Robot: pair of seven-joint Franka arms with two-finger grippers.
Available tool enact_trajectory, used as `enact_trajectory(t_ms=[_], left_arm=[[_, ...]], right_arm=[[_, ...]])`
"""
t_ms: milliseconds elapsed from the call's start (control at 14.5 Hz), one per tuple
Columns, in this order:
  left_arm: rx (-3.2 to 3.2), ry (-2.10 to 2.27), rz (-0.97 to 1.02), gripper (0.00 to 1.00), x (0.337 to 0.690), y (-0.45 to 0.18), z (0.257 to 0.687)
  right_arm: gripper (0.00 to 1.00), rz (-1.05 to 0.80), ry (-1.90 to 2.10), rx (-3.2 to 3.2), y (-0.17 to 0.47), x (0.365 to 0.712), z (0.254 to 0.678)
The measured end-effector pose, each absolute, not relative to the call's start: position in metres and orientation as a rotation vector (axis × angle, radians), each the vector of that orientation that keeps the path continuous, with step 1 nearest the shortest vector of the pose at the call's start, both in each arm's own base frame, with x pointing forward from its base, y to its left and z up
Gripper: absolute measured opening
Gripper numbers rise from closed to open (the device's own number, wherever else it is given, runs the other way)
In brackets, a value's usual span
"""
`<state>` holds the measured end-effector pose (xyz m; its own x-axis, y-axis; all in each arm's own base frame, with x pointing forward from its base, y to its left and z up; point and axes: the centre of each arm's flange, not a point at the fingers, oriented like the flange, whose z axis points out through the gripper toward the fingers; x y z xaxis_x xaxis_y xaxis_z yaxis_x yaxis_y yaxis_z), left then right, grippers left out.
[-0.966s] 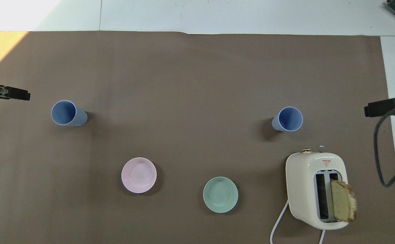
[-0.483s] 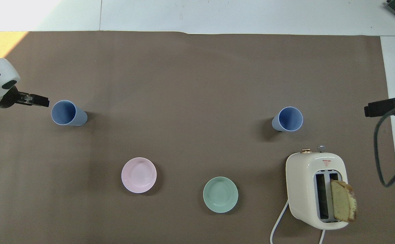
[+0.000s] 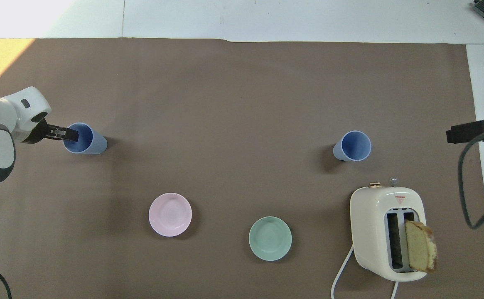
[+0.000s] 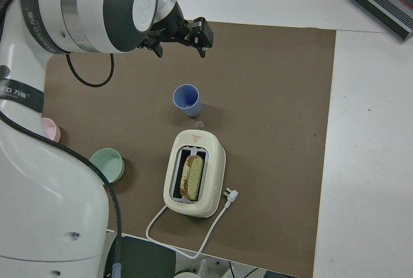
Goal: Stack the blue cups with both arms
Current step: 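Reach the left gripper to the blue cup nearest it and grasp it, then carry the blue cup with the left gripper toward the table center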
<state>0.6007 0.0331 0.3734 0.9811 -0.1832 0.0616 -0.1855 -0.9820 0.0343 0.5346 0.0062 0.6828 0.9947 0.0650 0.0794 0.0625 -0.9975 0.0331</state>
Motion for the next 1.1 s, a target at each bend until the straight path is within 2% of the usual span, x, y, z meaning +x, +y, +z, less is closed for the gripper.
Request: enact_trajectory(t_ms=[138, 207, 345, 621, 759, 897, 1103], left_arm=[[3.087, -0.286, 0.096, 0.41, 0.599, 0.033, 0.377], [3.087, -0.286, 0.102, 0.26, 0.599, 0.033, 0.379], [3.079, -0.283, 0.121, 0.07, 0.599, 0.030, 0.385], [3.077, -0.306, 0.164, 0.06, 0.599, 0.023, 0.405], [3.067, -0.342, 0.185, 0.05, 0.594, 0.004, 0.431], [3.058, -0.331, 0.197, 0.05, 0.587, -0.026, 0.453], [3.046, -0.289, 0.195, 0.05, 0.579, -0.088, 0.459]], right_arm=[[1.00, 0.125, 0.099, 3.107, 0.006, 0.535, 0.683], [1.00, 0.125, 0.099, 3.107, 0.006, 0.535, 0.683], [1.00, 0.125, 0.099, 3.107, 0.006, 0.535, 0.683], [1.00, 0.125, 0.099, 3.107, 0.006, 0.535, 0.683], [1.00, 0.125, 0.099, 3.107, 0.006, 0.535, 0.683], [1.00, 0.125, 0.099, 3.107, 0.006, 0.535, 0.683], [1.00, 0.125, 0.099, 3.107, 0.006, 0.535, 0.683]])
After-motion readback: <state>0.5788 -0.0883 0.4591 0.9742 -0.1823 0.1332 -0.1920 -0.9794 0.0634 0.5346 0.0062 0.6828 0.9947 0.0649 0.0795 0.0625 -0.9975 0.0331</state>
